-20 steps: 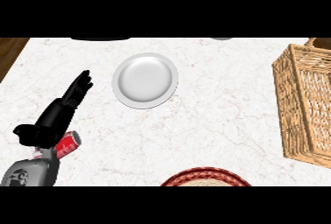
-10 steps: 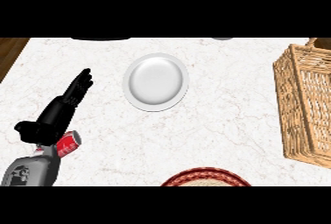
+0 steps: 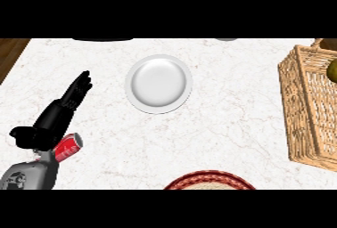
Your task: Pick the lemon from the placemat and place it in the basket
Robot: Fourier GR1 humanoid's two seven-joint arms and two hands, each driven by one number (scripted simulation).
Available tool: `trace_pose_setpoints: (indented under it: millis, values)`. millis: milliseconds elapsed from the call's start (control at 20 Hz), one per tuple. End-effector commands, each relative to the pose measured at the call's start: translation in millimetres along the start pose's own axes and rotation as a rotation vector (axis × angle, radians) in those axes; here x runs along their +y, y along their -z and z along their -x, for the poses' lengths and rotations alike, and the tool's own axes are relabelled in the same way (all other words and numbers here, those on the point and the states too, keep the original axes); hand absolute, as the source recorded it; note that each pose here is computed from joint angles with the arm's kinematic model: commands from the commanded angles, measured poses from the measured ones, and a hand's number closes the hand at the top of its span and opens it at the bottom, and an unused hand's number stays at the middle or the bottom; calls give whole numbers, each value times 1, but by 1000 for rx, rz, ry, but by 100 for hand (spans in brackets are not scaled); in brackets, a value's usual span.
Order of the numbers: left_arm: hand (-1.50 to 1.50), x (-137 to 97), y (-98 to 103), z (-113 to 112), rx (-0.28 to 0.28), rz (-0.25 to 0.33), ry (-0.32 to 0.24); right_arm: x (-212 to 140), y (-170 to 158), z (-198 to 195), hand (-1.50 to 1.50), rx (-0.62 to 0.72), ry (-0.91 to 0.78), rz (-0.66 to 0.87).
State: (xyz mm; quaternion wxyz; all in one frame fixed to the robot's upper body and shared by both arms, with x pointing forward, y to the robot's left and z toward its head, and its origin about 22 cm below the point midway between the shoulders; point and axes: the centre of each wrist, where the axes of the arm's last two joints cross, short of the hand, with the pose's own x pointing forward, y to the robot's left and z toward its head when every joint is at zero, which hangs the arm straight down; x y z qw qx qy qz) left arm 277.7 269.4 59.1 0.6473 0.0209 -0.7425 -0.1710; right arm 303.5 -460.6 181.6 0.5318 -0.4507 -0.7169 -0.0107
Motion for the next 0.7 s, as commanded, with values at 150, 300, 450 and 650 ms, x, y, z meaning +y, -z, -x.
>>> trace_pose_setpoints:
  millis: [150, 300, 450, 650]
  values:
    - [0, 1, 4, -5, 6, 10, -3, -21, 21, -5, -150, -54, 103, 16]
    - [0, 6, 0, 2, -4, 19, -11, -13, 23, -14, -150, -19, 216, 11]
    - [0, -8, 16, 2, -3, 7, -8, -42, 33, -12, -150, 54, 296, 61]
    - [0, -5, -7, 10, -5, -3, -13, -80, 26, 9, -150, 157, 333, 69]
